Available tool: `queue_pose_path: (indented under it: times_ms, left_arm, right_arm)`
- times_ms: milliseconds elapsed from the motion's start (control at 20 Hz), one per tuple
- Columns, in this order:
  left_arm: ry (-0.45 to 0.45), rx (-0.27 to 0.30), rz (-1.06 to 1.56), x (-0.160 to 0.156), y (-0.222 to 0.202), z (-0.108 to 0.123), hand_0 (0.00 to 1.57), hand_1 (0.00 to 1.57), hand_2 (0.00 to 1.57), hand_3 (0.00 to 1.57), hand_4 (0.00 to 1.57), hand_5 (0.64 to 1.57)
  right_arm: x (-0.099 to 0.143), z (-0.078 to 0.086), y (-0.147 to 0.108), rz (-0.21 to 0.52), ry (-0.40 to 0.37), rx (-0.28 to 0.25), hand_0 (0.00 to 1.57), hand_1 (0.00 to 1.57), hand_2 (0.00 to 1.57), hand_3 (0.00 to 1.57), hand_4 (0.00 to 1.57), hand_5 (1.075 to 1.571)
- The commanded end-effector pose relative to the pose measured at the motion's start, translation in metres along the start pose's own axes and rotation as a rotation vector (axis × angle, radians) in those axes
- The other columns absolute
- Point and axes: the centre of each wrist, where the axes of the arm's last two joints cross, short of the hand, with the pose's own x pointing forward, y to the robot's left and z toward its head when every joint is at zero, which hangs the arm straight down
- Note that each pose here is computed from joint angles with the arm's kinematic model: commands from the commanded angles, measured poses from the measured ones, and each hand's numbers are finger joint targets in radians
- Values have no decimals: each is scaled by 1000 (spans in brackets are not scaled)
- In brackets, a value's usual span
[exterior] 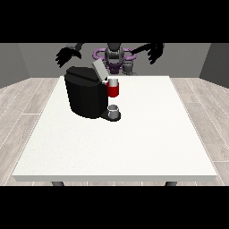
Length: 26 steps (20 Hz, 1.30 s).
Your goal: Insert the coffee pod into the coffee machine and close the lid
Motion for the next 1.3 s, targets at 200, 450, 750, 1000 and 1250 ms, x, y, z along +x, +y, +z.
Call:
queue_pose_path:
  times_ms: [200,450,750,1000,1250]
  left_arm:
    - [80,10,265,-64,-26,42,0,0,0,0,215,1571]
    - [58,10,310,-73,-57,53,0,0,0,0,0,1571]
    - [69,-12,438,-78,-68,68,0,0,0,0,140,1571]
    - [21,-9,413,-60,-71,71,0,0,0,0,88,1571]
    - [-56,65,396,-43,-57,71,0,0,0,0,0,1571]
  right_arm:
    - [40,-12,-8,43,-34,105,0,0,0,0,125,1571]
    - [67,-29,-4,14,-102,177,0,0,0,0,0,1571]
    - [64,-28,8,71,-72,222,0,0,0,0,0,1571]
    - [82,-46,31,106,-147,239,0,0,0,0,161,1571]
    - [100,-60,36,62,-175,297,0,0,0,0,0,1571]
